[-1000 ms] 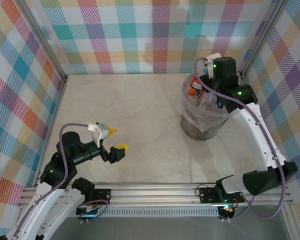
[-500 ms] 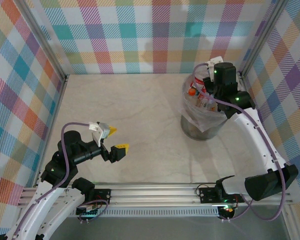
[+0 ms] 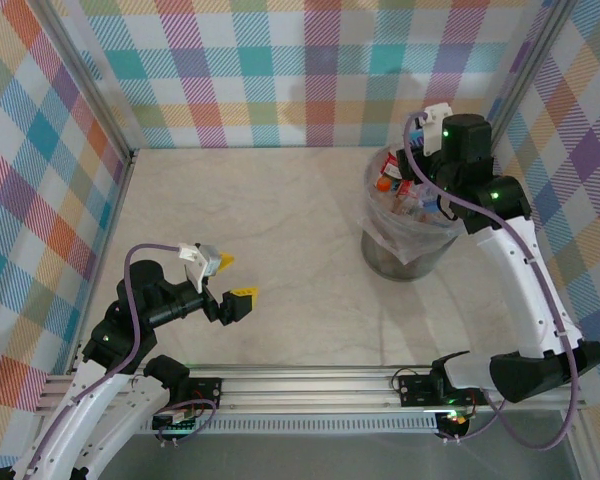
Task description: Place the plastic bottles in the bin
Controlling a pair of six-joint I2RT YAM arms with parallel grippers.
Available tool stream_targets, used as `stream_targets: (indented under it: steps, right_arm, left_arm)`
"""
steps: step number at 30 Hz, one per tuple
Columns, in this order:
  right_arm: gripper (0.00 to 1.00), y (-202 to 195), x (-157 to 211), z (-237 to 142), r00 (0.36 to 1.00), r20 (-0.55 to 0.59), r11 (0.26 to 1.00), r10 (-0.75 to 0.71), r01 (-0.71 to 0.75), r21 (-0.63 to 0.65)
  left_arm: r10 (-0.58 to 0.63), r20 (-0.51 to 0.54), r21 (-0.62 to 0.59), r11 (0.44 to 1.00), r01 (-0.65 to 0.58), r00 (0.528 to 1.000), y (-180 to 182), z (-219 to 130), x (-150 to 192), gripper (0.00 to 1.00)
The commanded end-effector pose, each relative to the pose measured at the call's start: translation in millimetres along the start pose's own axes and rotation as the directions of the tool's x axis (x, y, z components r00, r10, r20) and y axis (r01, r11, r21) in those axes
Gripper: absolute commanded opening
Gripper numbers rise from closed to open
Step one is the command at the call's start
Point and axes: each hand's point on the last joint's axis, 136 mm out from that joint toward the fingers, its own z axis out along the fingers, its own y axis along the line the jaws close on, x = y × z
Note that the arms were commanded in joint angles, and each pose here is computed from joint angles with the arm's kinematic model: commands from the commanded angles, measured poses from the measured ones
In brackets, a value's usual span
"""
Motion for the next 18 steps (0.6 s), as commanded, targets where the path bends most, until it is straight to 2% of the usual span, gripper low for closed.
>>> stream_targets:
  steps: [1,8,18]
  right_arm:
    - [0.65,23,30,18,0.992,-0.127,0.993,0.028,-0.042,-0.113]
    - [0.65,37,69,39,0.958,-0.286,0.986,-0.013,-0.035,-0.161]
    - [0.65,17,109,49,0.891,-0.452,0.999,-0.039,0.023,-0.041]
  left_arm:
    - [0.011,0.007,-0.01,1.0,-0.011,1.0,1,-2,-3,1.0]
    - [0.008,0.004,-0.015,1.0,-0.008,1.0,2,-1,-3,1.0]
    - [0.006,-0.003,-0.016,1.0,-0.006,1.0,3,0,-2,1.0]
